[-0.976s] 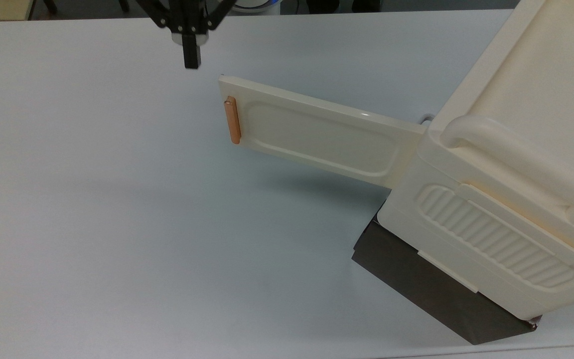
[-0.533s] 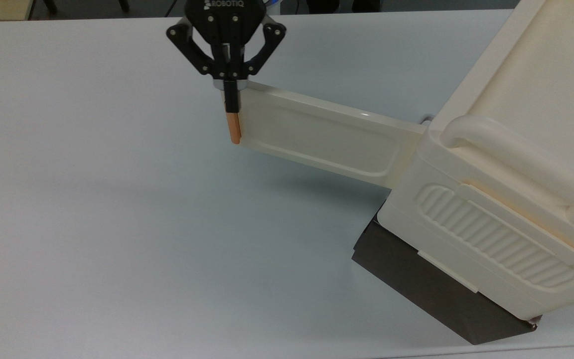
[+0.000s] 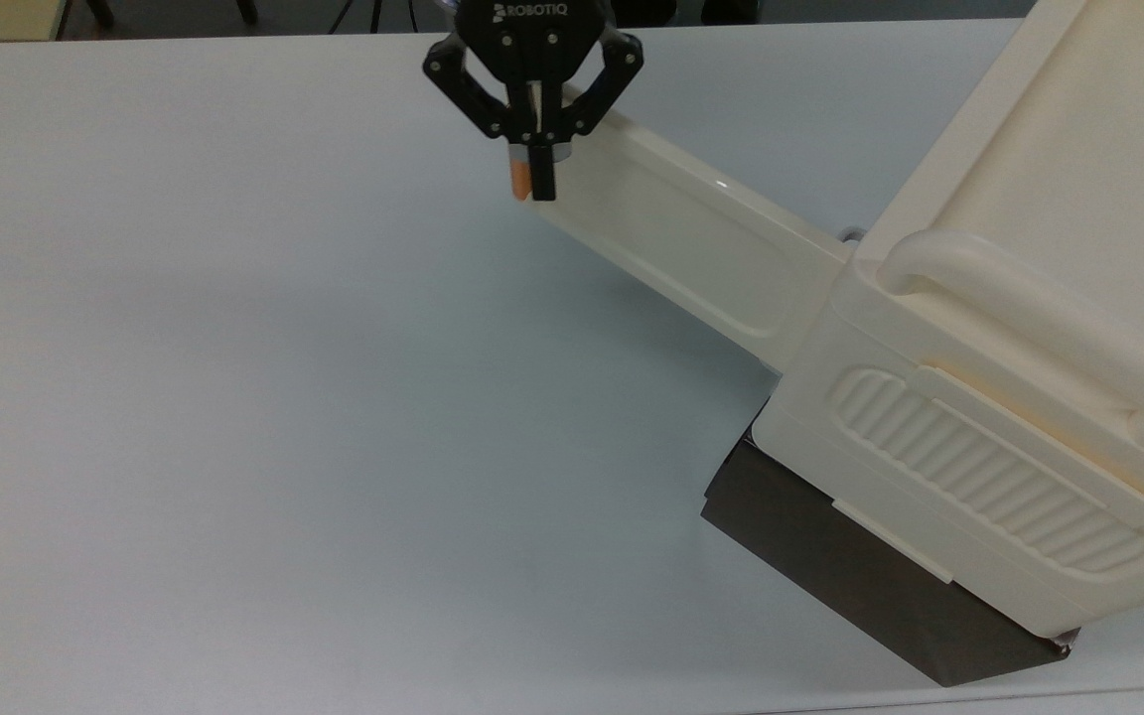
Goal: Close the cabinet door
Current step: 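Push the cream door with the gripper, swinging it toward the cabinet body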
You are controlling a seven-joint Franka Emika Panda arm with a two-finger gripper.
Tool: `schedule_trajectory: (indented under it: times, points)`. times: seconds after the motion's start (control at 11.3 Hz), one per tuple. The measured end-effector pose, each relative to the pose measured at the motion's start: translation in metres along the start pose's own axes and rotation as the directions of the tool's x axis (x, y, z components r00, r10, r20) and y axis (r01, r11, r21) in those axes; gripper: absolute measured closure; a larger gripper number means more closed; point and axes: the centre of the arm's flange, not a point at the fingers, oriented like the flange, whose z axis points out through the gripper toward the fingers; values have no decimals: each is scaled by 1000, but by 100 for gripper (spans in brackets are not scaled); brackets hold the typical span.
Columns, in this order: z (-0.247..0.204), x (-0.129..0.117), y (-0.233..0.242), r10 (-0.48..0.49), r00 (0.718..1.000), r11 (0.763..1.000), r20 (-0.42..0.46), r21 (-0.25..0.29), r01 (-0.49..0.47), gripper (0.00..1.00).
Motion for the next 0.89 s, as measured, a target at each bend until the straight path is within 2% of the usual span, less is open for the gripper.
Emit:
schedule_trajectory:
  times: [0.18,0.36,0.71,0.89]
  points:
    - [-4,-7,-8,16,998,999,57,42,-18,99]
    - [-7,-19,-31,-8,992,997,129,83,-3,99]
    - [-42,-36,-83,-37,972,961,232,275,-30,99]
    - [-50,-41,-105,-71,970,951,232,308,-4,99]
